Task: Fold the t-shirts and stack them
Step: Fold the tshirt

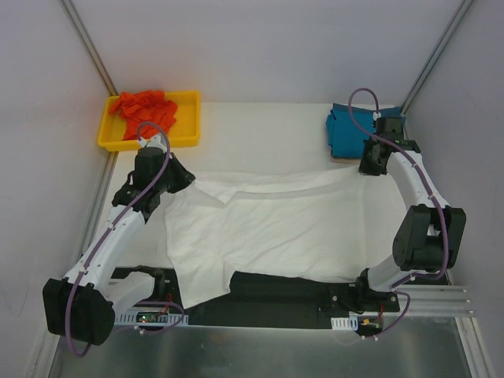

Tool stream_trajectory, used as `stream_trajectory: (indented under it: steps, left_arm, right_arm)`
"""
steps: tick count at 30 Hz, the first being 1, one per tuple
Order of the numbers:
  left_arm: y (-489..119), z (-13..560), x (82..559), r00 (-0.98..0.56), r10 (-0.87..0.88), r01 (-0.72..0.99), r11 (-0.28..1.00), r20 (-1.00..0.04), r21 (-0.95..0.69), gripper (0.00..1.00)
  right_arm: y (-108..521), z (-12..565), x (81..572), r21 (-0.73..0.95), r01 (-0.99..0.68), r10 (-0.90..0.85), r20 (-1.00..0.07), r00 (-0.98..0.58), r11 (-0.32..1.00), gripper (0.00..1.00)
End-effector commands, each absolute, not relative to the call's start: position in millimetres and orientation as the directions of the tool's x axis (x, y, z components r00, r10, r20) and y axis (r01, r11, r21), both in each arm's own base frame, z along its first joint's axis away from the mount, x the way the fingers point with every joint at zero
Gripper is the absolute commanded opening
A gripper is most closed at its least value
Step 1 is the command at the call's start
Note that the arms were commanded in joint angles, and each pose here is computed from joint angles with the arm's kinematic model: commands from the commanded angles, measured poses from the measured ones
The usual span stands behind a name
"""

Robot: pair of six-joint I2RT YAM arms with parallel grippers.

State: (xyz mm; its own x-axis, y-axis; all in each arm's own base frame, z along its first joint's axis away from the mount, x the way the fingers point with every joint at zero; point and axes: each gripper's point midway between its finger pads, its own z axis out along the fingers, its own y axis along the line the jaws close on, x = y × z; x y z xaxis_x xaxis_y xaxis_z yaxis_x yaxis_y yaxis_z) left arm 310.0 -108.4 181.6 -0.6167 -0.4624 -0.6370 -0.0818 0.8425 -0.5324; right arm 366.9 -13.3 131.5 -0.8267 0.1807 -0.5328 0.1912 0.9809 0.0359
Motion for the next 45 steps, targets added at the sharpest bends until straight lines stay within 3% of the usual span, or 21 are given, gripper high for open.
stream_trajectory:
  steps: [1,8,22,23,26,27,30,31,40,45]
  left_arm:
    - [-106,175,289,-0.624,-0.512,-0.142,0.817,-0.59,-0.559,0.0]
    - [-107,148,262,-0.684,-0.521,-0.195,0.806,-0.512,-0.56,0.0]
    - [-103,97,244,-0.747,-0.546,-0.333,0.801,-0.379,-0.497,0.0]
    - [-103,94,244,-0.754,-0.542,-0.338,0.804,-0.37,-0.489,0.0]
    - [-104,93,246,-0.762,-0.536,-0.337,0.807,-0.362,-0.485,0.0]
    - [-105,94,247,-0.762,-0.537,-0.338,0.806,-0.362,-0.486,0.0]
    - [-106,98,249,-0.761,-0.533,-0.328,0.808,-0.37,-0.49,0.0]
    - [-106,100,251,-0.76,-0.532,-0.322,0.808,-0.374,-0.494,0.0]
    - [-112,114,289,-0.753,-0.504,-0.274,0.825,-0.424,-0.494,0.0]
    - [-112,111,325,-0.751,-0.479,-0.265,0.849,-0.455,-0.456,0.0]
  right_arm:
    - [-19,148,365,0.011,0.206,0.177,-0.559,-0.81,0.978,0.01]
    - [-20,139,358,-0.004,0.21,0.178,-0.515,-0.839,0.978,0.03]
    - [-34,102,298,-0.131,0.324,0.277,-0.286,-0.917,0.937,0.1]
    - [-34,98,294,-0.138,0.323,0.279,-0.268,-0.922,0.936,0.12]
    - [-36,90,288,-0.162,0.328,0.287,-0.233,-0.929,0.931,0.4]
    - [-36,89,287,-0.166,0.327,0.286,-0.229,-0.93,0.93,0.61]
    - [-32,95,290,-0.157,0.317,0.272,-0.251,-0.929,0.936,0.93]
    - [-30,98,292,-0.148,0.308,0.263,-0.266,-0.928,0.94,0.99]
    - [51,133,317,0.223,0.034,0.138,-0.472,-0.871,0.974,0.96]
    - [136,153,311,0.366,-0.275,-0.037,-0.541,-0.84,0.889,0.96]
